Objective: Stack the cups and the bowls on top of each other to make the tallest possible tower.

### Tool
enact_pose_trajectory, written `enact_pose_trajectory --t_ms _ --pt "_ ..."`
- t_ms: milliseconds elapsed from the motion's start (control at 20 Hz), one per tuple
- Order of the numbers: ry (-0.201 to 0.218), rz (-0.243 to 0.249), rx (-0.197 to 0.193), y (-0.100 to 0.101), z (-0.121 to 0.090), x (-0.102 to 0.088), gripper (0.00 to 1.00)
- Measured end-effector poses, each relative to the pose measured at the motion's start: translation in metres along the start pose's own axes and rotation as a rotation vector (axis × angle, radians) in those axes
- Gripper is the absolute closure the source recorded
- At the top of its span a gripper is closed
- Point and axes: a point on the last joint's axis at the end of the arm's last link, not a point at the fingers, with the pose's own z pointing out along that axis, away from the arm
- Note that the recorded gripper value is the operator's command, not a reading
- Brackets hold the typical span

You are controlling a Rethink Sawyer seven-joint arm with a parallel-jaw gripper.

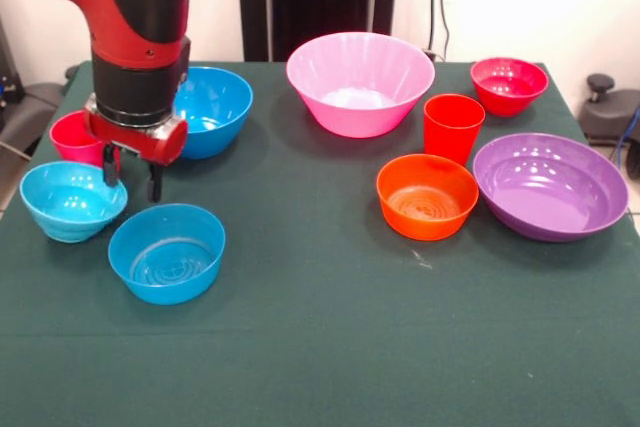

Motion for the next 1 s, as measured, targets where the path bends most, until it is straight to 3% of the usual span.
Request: enact_pose_trajectory --t_ms 550,1000 --pt "-0.004 -0.009 -0.030 0.015 0.000 -0.002 0.00" --pt "-0.041 -0.173 0.031 0.020 0.002 0.005 0.00"
